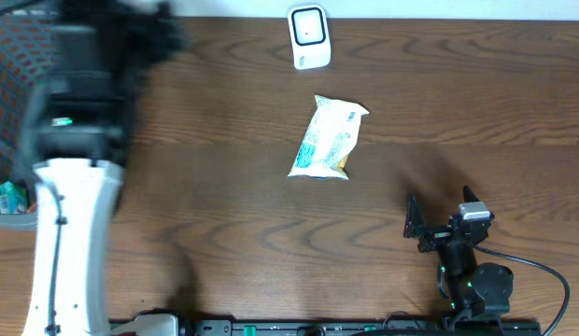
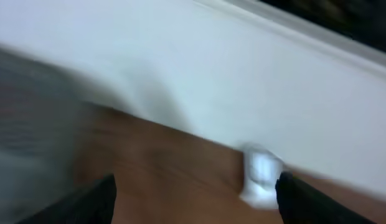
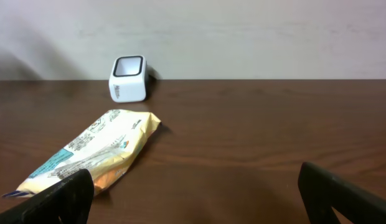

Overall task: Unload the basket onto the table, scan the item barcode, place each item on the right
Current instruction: 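Release the snack bag on the table and withdraw the left gripper, then reach into the basket and grasp the green wipes pack with left gripper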

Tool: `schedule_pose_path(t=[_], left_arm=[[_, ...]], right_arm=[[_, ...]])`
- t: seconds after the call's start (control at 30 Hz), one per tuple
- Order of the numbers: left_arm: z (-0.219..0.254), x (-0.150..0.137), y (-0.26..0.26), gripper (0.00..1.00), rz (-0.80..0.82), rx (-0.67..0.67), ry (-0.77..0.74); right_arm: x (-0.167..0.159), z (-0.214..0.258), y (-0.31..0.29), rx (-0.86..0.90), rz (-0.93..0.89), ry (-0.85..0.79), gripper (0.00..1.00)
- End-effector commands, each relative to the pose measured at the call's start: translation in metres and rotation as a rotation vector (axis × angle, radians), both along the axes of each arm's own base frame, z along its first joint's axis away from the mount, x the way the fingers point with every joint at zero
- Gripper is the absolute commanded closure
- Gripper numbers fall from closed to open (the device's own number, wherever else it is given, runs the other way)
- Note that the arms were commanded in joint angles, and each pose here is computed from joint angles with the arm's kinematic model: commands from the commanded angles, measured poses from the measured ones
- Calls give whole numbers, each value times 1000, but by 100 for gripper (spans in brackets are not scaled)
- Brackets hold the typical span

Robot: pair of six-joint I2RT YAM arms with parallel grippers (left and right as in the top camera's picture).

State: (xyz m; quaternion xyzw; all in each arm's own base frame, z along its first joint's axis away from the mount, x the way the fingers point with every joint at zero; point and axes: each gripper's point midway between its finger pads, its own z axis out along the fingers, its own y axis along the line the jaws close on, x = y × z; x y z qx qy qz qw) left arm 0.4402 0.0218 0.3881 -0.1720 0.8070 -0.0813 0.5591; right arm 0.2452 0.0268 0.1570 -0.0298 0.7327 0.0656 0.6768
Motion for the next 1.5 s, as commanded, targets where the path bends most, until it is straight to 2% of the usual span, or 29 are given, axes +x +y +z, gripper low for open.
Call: schedule_pose_path(t=[0.0,0.17,0.33,0.47,0.53,0.67,0.87,1.03,1.13,1.3,1.47], left_arm=[[-7,-11,90,19,217,23,32],[-47,-37,201,19,463,0,135],[-106,-73,245,20,548,-29,356],[-153,-81,254,21,456,48,552],[-175,-79,246,21,361,61,627],[-210,-81,242,26,319,19,725],[-263,-98,235,27,262,-16,905],[-284,-104,230,27,243,-48,961],[-283,-102,232,27,225,-24,955],[-287,-112,224,28,-30,149,1036],[-305,-127,216,28,-126,172,1092]], right_arm=[[0,-1,1,13,4,5,1],[0,-1,1,13,4,5,1],[0,-1,1,13,4,5,1],[0,-1,1,13,4,5,1],[0,-1,1,13,4,5,1],[0,-1,1,13,4,5,1],[0,-1,1,13,4,5,1],[0,-1,1,13,4,5,1],[0,-1,1,13,4,5,1],[0,-1,1,13,4,5,1],[0,-1,1,13,4,5,1]])
